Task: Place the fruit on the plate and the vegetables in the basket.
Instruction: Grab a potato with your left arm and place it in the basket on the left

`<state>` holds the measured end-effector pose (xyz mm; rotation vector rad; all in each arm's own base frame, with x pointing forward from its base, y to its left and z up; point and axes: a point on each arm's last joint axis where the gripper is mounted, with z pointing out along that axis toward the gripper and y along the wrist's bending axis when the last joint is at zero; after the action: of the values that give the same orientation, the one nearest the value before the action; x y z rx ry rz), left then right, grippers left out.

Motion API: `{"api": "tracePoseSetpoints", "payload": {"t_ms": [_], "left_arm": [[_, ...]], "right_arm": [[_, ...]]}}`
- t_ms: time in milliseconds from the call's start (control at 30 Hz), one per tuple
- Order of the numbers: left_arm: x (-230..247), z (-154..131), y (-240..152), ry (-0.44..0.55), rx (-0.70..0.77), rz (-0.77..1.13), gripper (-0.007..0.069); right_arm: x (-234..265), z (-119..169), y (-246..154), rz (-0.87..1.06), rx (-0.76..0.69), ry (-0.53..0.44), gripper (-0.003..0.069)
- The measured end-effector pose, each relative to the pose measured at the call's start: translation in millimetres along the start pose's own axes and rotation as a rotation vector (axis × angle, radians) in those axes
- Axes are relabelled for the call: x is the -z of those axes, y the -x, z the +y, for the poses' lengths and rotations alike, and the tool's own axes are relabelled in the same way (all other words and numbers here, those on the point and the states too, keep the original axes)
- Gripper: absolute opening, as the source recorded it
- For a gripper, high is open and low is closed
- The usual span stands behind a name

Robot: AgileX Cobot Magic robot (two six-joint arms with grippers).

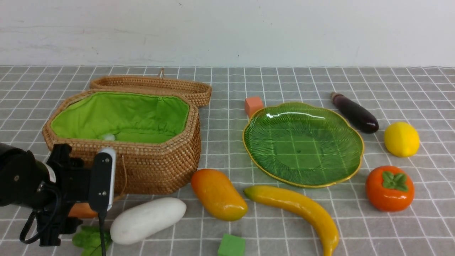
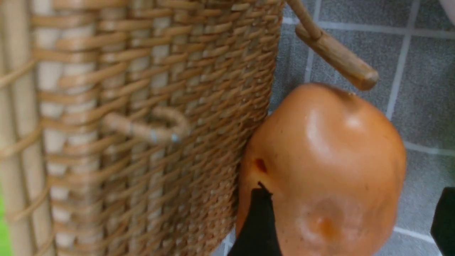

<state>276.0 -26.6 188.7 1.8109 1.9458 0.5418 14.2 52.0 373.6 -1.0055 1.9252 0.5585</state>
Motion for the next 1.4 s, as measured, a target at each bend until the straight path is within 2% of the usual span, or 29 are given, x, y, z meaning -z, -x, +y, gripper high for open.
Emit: {"api": "tracePoseSetpoints", "payload": {"t_ms": [400,633,1233,1400], "left_arm": [[-12.1,1.6,1.7,0.006,-0.009,-0.009,0.0587],[-9.3,-2.0,-1.8,-0.082,-0.023,0.035,0.0588],[-19.0,-4.6,-1.9,-0.116,-0.031,0.043,0.0591],[-20.8,-4.2,-1.8,-0.122,-0.033,0.046,0.0566]], "right_arm": [[0.0,0.5,-0.2,0.003,-0.005,0.006,0.0122],[0.0,1.9,-0.1,0.002,-0.010,0.021,0.0123],[0.0,2.8,0.4,-0.005,-0.014,0.031,0.0126],[0.1,3.7,1.1,-0.012,-0.019,0.041,0.0125]]}}
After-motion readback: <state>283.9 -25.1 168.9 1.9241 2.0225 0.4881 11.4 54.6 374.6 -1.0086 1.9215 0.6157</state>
